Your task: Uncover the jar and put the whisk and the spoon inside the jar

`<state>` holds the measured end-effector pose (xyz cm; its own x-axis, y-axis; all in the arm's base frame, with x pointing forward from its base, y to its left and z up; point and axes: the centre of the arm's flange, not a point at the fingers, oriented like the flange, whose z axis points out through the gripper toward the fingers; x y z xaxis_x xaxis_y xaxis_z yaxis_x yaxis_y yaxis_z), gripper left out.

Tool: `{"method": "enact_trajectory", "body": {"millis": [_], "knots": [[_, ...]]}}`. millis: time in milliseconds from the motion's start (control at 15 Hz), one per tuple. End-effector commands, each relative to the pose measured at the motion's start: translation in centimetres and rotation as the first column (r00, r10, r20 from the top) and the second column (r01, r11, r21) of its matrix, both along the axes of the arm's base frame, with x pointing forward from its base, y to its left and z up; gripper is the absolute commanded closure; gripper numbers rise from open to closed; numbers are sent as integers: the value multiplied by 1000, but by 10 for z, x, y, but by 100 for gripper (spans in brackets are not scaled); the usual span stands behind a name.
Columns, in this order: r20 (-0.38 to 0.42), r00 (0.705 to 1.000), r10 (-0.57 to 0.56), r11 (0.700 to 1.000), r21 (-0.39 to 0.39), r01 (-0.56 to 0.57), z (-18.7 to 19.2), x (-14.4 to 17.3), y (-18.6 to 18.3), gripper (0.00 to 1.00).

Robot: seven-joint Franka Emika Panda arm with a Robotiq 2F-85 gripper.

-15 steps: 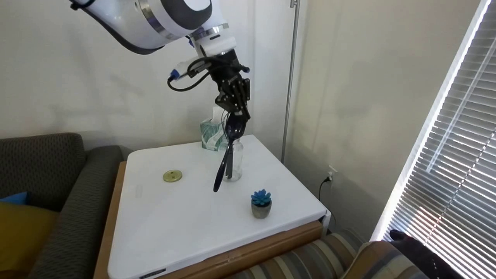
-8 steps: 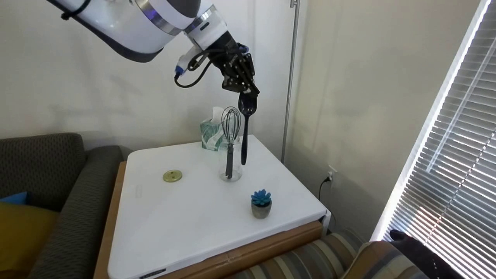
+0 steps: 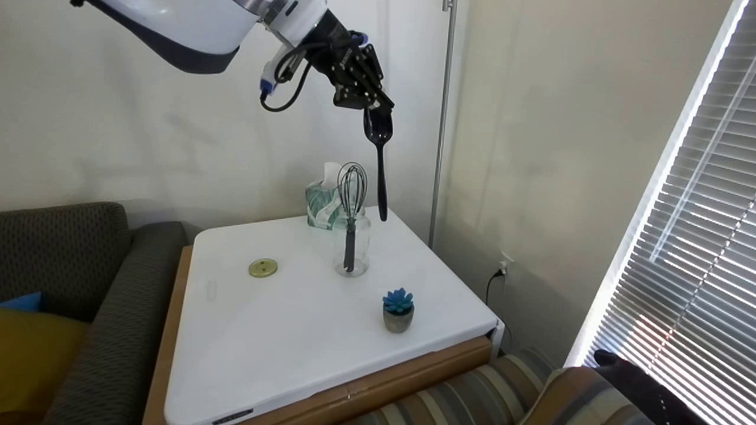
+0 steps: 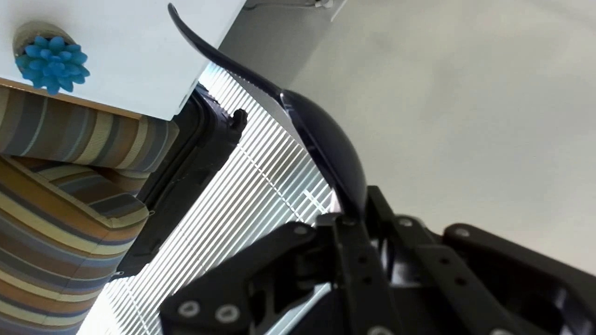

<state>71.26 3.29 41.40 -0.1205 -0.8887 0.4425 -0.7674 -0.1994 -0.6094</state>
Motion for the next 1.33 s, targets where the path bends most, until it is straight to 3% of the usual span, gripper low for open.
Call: {"method": "enact_trajectory", "body": {"millis": [0, 333, 733, 1000, 1267], "knots": [[32, 999, 42, 999, 20, -43, 24, -18, 9, 98], [62, 993, 98, 988, 114, -105, 30, -20, 13, 98], [33, 992, 126, 963, 235, -130, 13, -23, 1, 98], [1, 993, 122, 955, 274, -117, 1, -23, -7, 98], [-7, 994, 107, 959, 266, -102, -11, -28, -13, 98]]}}
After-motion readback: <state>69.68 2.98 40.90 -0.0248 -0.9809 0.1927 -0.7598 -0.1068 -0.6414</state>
